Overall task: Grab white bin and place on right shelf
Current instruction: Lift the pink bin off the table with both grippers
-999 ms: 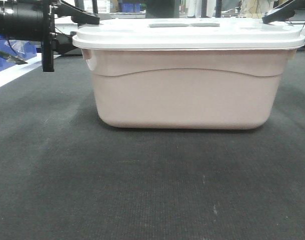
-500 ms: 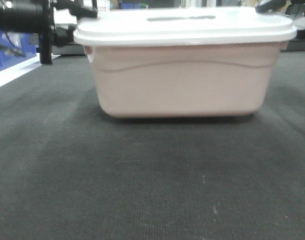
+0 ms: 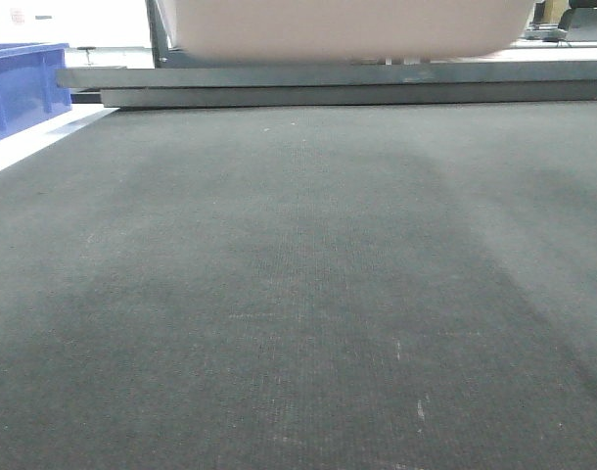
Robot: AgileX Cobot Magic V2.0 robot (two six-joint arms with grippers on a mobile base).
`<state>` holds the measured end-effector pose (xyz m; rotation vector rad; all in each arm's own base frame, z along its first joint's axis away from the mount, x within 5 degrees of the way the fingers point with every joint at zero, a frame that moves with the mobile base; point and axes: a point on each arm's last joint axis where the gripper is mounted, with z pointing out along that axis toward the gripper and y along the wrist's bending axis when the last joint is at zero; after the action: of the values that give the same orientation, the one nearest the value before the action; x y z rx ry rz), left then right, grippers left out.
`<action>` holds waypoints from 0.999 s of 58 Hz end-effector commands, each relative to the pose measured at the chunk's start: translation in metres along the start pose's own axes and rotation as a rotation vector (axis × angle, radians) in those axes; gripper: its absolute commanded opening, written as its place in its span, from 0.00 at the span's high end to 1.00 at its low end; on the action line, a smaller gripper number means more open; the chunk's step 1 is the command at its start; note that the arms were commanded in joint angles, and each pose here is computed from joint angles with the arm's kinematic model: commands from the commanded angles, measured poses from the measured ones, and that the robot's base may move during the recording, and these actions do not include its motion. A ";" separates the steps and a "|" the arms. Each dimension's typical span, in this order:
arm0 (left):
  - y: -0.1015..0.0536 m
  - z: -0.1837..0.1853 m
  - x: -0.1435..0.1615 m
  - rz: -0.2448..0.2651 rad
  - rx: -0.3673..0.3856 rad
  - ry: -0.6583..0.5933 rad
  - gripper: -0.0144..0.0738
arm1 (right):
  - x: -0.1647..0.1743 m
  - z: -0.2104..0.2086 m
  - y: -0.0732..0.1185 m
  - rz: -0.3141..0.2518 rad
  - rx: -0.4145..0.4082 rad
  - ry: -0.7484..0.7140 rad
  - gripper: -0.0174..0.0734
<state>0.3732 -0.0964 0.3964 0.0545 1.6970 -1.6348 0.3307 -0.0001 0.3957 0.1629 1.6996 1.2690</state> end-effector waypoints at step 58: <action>-0.136 -0.049 0.074 0.215 0.229 0.308 0.98 | 0.079 -0.070 0.123 -0.195 -0.383 0.233 0.74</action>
<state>0.2843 -0.0879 0.4396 0.1648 1.7378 -1.4297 0.2365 0.0187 0.4187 0.1113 1.6518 1.1606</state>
